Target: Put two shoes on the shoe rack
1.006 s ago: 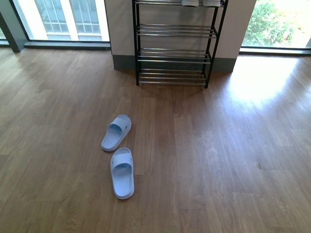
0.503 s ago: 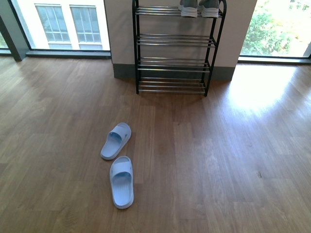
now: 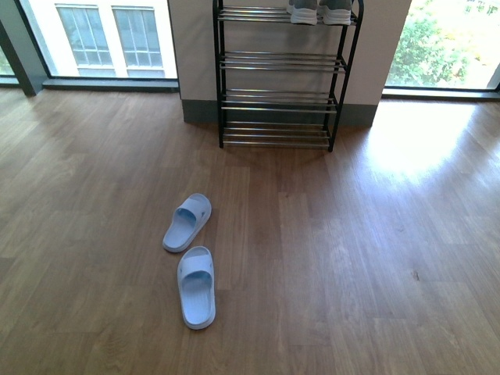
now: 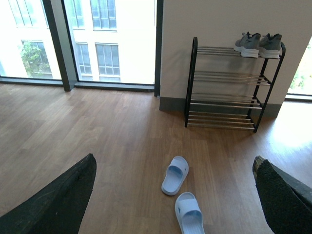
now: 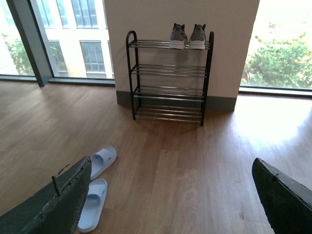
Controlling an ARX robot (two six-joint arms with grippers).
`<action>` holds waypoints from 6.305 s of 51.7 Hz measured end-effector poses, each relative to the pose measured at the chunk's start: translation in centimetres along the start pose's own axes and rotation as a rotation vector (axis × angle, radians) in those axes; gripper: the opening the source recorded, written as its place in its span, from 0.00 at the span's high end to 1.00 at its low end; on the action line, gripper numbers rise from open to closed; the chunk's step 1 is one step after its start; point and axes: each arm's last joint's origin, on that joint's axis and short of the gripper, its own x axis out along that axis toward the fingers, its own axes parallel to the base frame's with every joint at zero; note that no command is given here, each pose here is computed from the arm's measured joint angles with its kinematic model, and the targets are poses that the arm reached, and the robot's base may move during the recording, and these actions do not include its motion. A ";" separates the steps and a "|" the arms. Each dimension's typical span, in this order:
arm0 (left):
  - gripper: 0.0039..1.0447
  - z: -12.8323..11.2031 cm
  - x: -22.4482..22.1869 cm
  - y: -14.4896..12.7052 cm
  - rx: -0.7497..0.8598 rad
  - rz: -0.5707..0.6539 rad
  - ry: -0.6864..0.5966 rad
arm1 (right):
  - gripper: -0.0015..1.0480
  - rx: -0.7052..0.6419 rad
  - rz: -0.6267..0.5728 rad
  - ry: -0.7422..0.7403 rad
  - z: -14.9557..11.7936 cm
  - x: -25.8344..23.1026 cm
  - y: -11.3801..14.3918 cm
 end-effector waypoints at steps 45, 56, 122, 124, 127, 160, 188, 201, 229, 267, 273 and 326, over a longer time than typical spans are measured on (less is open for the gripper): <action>0.09 0.0 0.0 0.0 0.000 0.000 0.000 | 0.09 0.000 0.000 0.000 0.0 0.0 0.0; 0.09 0.0 0.0 0.0 0.000 0.000 0.000 | 0.09 0.000 0.000 0.000 0.0 0.0 0.0; 0.09 0.0 0.0 0.0 0.000 0.001 0.000 | 0.09 0.000 0.003 0.000 0.0 0.0 0.0; 0.09 0.0 0.0 0.0 0.000 0.003 0.000 | 0.09 0.000 0.003 0.000 0.0 0.0 0.0; 0.09 0.0 0.0 0.0 0.000 0.001 0.000 | 0.09 0.000 0.002 0.000 0.0 0.0 0.0; 0.09 0.0 0.0 0.0 0.000 0.000 0.000 | 0.09 0.000 0.000 0.000 0.0 0.0 0.0; 0.09 0.0 0.0 0.0 0.000 0.000 0.000 | 0.09 0.000 -0.001 0.000 0.0 0.0 0.0; 0.09 0.0 0.0 0.0 0.000 0.000 0.000 | 0.09 0.000 -0.002 0.000 0.0 0.0 0.0; 0.09 0.0 0.0 0.0 0.000 0.000 0.000 | 0.09 -0.082 0.006 0.156 -1.1 0.9 0.0; 0.09 0.0 0.0 0.0 0.000 0.000 0.000 | 0.09 -0.557 0.331 0.900 -21.5 12.2 1.1; 0.09 0.0 0.0 0.0 0.000 0.000 0.000 | 0.09 -0.576 0.411 1.018 -25.6 11.3 1.3; 0.09 0.0 0.0 0.0 0.000 0.000 0.000 | 0.09 -0.078 0.441 1.193 -33.9 11.1 6.2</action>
